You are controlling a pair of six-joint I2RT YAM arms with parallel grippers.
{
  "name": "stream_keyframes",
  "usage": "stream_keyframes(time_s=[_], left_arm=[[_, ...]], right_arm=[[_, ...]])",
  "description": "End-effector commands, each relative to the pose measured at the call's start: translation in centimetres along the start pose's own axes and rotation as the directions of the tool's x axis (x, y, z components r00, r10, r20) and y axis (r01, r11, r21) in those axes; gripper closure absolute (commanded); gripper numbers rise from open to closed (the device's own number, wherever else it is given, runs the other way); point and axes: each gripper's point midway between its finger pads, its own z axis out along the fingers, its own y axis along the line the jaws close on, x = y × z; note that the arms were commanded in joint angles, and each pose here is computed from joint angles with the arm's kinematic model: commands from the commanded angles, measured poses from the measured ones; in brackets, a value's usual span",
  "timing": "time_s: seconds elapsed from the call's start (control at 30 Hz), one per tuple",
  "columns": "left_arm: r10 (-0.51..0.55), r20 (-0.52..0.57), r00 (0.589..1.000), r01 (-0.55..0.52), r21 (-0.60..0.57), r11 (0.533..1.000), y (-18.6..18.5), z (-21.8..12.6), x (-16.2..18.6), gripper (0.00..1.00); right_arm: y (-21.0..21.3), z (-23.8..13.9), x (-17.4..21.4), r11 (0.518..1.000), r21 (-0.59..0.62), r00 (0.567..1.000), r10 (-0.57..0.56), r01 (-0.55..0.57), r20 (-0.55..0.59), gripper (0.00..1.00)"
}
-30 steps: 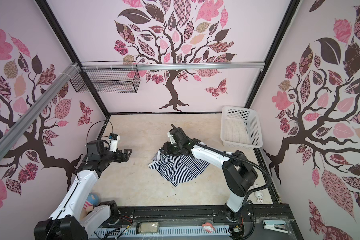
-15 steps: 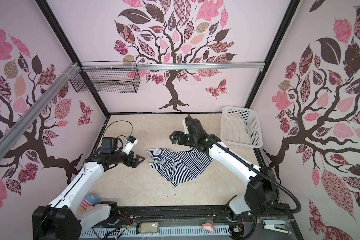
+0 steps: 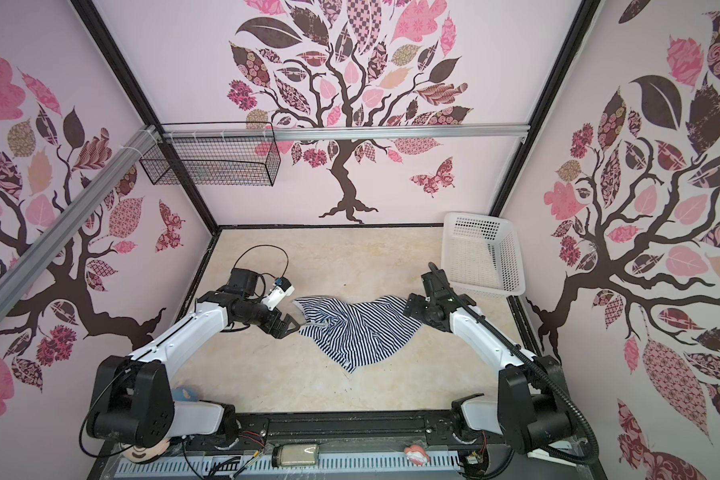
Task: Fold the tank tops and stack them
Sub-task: 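Grasp opposite edges of the tank top with left and right grippers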
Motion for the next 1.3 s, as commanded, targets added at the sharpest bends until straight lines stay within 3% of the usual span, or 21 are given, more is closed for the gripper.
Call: stream_keyframes(time_s=[0.0,0.2,0.33,0.43,0.77,1.07,1.2,1.27], left_arm=[[0.046,-0.039,0.998,-0.046,-0.001,0.999,-0.2,1.3,-0.3,0.03],[0.007,-0.080,0.997,-0.006,0.017,1.000,0.3,3.1,-0.3,0.05],[-0.012,-0.092,0.996,0.016,0.042,0.999,0.2,3.8,-0.2,0.11],[-0.026,-0.087,0.996,0.033,0.075,0.997,-0.2,3.8,-0.6,0.21],[-0.049,-0.089,0.995,0.061,0.132,0.989,-1.1,3.9,-0.7,0.35],[-0.070,-0.175,0.982,0.084,0.071,0.994,0.5,5.4,0.9,0.36],[-0.086,-0.194,0.977,0.110,0.116,0.987,0.0,5.8,0.9,0.51],[-0.084,-0.192,0.978,0.111,0.135,0.985,-0.4,5.5,0.6,0.65]], right_arm=[[-0.4,0.1,-0.7,1.000,-0.002,1.000,0.011,-0.011,0.020,0.11],[-1.6,2.2,-1.0,0.996,-0.025,0.996,0.084,-0.084,-0.018,0.19],[-2.7,3.5,-1.2,0.989,-0.031,0.989,0.141,-0.142,-0.036,0.27],[-2.5,4.4,-1.2,0.988,-0.045,0.988,0.147,-0.150,-0.055,0.32],[-1.3,7.0,-0.4,0.982,-0.089,0.976,0.152,-0.167,-0.157,0.47],[-1.6,7.2,-0.2,0.983,-0.084,0.977,0.145,-0.160,-0.158,0.74],[-1.3,7.0,-0.3,0.983,-0.096,0.977,0.141,-0.158,-0.162,0.97],[-0.8,6.2,-0.4,0.981,-0.113,0.977,0.139,-0.158,-0.162,1.00]])
